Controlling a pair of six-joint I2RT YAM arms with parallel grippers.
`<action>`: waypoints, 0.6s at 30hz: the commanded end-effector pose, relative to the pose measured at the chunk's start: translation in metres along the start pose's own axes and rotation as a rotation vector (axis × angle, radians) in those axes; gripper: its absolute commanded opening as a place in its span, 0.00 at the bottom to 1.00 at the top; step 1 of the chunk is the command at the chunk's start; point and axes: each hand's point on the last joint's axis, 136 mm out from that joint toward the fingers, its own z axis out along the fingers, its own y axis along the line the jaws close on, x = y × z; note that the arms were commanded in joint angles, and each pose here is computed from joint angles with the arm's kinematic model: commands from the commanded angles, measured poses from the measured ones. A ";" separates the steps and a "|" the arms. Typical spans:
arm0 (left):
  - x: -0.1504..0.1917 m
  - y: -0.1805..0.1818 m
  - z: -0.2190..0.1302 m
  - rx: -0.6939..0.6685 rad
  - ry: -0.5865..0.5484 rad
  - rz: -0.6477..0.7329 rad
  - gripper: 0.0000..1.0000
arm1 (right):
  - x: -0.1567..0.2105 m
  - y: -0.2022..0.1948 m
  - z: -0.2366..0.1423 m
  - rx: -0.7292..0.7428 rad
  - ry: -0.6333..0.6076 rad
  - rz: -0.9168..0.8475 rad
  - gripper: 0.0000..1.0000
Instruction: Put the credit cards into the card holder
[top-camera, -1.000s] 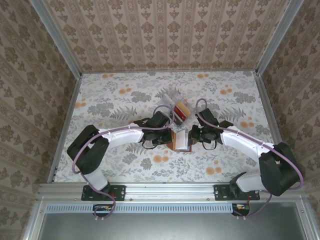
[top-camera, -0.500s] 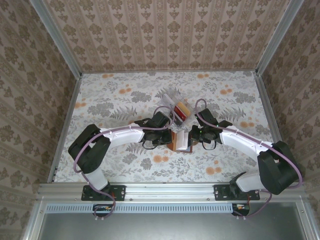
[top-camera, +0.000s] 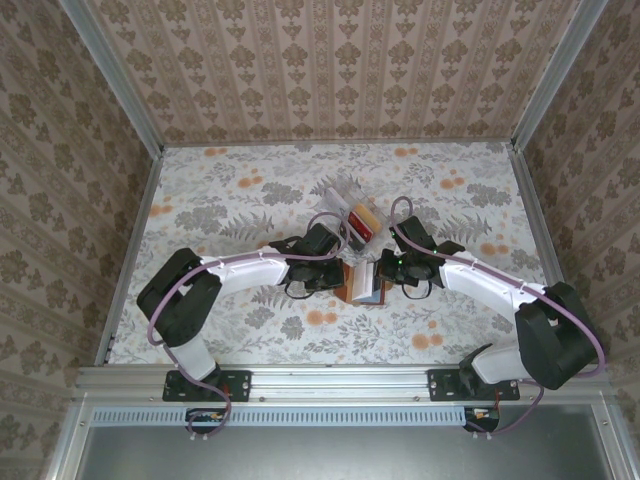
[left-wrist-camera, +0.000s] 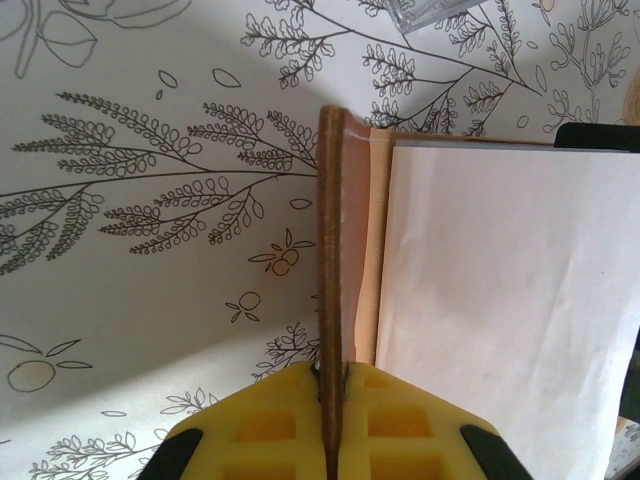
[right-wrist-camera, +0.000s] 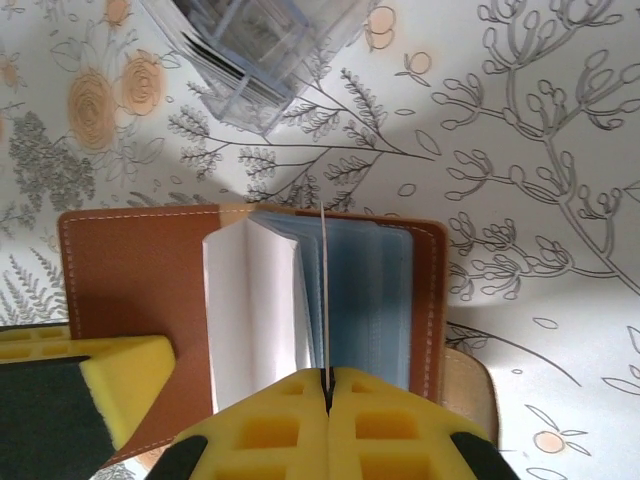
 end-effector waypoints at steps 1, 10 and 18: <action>0.006 0.000 0.007 0.023 0.024 -0.001 0.00 | -0.005 0.024 -0.012 -0.105 -0.018 0.010 0.00; 0.010 -0.006 0.007 0.094 0.027 -0.032 0.00 | 0.005 0.036 -0.005 -0.157 0.011 0.016 0.00; 0.012 0.001 0.005 0.064 0.013 -0.037 0.08 | 0.020 0.016 0.022 -0.077 0.040 0.040 0.00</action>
